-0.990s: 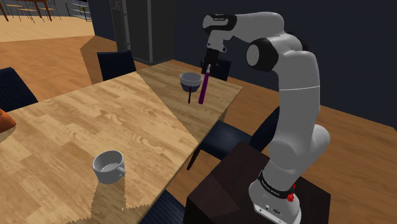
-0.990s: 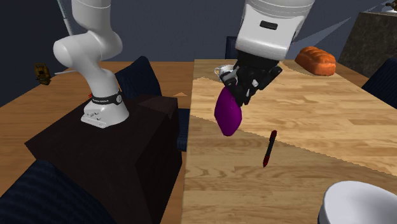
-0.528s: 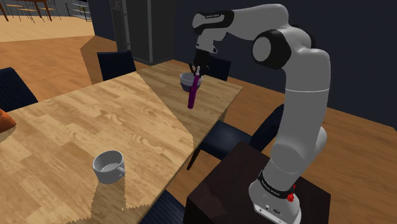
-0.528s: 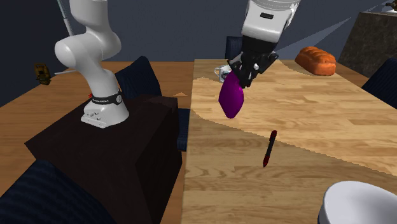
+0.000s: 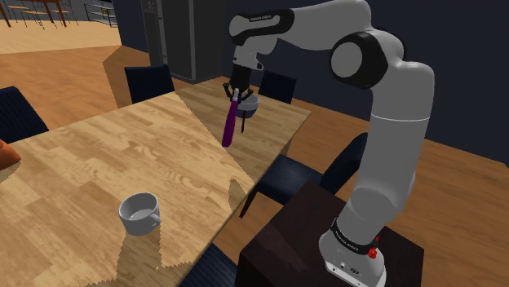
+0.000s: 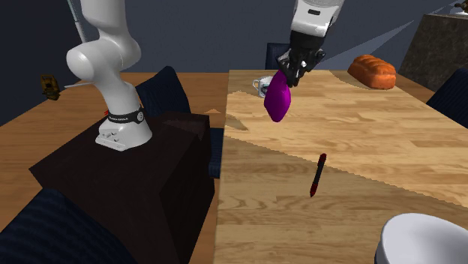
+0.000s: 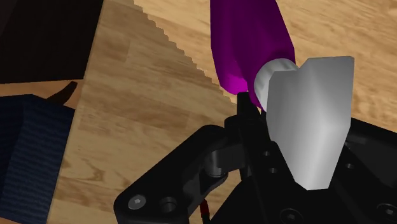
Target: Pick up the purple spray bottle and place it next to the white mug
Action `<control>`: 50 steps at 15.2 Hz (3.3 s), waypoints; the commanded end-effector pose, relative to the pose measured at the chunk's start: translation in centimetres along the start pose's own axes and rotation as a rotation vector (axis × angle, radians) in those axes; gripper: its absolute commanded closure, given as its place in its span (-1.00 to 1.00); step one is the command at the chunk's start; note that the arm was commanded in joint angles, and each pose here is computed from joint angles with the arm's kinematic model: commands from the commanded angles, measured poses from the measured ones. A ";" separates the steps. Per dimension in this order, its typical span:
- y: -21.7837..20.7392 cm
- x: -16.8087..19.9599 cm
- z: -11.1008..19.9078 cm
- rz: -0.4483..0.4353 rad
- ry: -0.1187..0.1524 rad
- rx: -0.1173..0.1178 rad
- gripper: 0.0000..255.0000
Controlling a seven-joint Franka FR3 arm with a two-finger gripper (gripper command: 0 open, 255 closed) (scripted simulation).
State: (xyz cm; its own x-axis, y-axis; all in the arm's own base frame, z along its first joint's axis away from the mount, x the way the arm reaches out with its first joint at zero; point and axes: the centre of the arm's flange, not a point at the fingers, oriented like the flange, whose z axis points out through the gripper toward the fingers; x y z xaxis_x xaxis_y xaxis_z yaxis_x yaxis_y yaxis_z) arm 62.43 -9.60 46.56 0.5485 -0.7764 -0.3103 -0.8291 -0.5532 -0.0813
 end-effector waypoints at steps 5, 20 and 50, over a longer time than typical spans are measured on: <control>-5.0 -5.8 2.3 0.001 0.000 0.000 1.00; -17.3 -20.2 8.1 0.001 0.000 0.000 1.00; -29.3 -32.4 21.4 0.001 0.000 0.000 1.00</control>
State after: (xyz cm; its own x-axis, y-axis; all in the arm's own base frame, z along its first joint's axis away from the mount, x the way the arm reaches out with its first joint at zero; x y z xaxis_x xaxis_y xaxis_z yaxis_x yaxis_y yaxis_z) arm 66.57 38.26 39.29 0.5474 -0.7771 -0.3105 -0.8297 -0.5523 -0.0805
